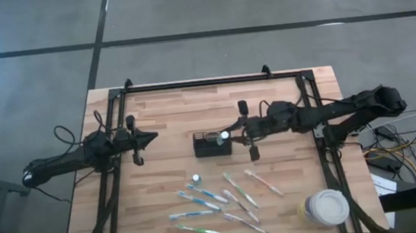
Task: Pick & Place toothbrushing station
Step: Put the right blue mouthwash into the black mesh organizer
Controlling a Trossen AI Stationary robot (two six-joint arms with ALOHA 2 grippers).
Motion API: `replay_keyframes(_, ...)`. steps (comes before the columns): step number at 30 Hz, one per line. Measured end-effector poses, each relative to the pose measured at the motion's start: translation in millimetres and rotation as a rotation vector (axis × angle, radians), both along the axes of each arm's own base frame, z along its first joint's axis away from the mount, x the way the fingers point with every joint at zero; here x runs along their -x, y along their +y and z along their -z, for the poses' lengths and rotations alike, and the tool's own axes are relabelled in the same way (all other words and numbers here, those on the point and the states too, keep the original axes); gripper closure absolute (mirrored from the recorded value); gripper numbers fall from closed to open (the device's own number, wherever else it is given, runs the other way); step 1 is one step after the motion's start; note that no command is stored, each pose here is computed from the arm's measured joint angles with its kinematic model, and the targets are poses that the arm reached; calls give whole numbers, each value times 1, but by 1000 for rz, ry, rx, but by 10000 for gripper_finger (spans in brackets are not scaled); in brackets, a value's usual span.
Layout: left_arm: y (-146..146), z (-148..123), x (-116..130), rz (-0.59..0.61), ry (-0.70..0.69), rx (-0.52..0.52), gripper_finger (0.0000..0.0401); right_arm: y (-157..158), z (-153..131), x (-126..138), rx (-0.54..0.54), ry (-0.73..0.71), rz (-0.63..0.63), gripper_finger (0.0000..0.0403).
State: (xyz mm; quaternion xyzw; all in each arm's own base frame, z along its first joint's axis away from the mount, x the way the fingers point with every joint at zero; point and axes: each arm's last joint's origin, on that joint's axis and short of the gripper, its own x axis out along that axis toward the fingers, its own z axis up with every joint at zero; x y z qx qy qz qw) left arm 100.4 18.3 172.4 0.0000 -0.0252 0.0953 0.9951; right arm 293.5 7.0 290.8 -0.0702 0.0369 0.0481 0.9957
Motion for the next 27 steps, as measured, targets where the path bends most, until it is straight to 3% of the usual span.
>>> replay_keyframes(10, 0, 0, 0, 0, -1, 3, 389, -13, 49, -38, -102, 137, 78, 317)
replay_keyframes(19, 0, 0, 0, 1, -1, 9, 389, -15, 69, -63, -114, 194, 163, 317)
replay_keyframes(27, 0, 0, 0, 2, -1, 13, 389, -14, 74, -65, -110, 203, 193, 317)
